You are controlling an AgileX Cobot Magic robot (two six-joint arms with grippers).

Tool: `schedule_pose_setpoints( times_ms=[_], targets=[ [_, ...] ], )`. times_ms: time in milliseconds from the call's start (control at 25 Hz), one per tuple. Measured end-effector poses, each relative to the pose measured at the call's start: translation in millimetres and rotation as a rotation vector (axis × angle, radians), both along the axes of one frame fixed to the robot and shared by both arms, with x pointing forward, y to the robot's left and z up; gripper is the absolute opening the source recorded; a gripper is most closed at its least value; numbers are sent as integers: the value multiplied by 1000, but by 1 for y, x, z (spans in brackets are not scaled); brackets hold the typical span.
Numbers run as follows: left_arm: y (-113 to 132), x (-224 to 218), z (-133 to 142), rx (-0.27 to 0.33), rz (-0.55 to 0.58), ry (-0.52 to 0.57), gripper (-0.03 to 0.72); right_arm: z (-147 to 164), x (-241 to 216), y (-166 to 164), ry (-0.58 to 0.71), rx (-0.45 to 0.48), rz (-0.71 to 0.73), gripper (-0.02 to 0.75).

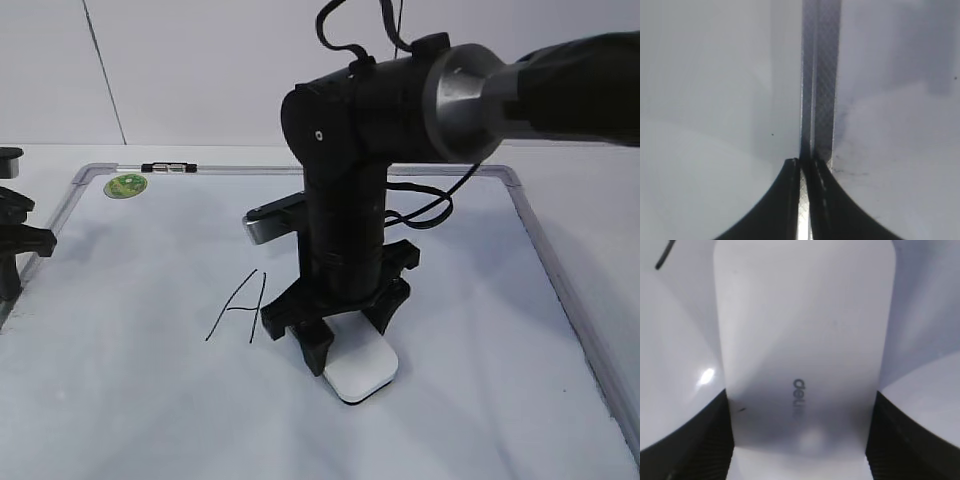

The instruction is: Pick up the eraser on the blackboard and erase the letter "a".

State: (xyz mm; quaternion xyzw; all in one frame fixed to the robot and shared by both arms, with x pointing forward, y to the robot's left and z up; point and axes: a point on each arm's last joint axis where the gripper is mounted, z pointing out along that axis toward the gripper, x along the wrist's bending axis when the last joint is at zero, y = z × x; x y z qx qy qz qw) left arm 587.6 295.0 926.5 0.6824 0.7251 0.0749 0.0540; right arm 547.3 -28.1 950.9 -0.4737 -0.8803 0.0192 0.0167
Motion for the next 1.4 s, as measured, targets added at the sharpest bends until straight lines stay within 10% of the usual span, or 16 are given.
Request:
schedule_pose_setpoints(
  times_ms=[800,1400],
  targets=[
    [0,1,0,0,0,-7,16,5,34,-45,-21,-7,-136,549],
    [0,1,0,0,-1,-9,16,103,15,-67,-248,81,-172,549]
  ],
)
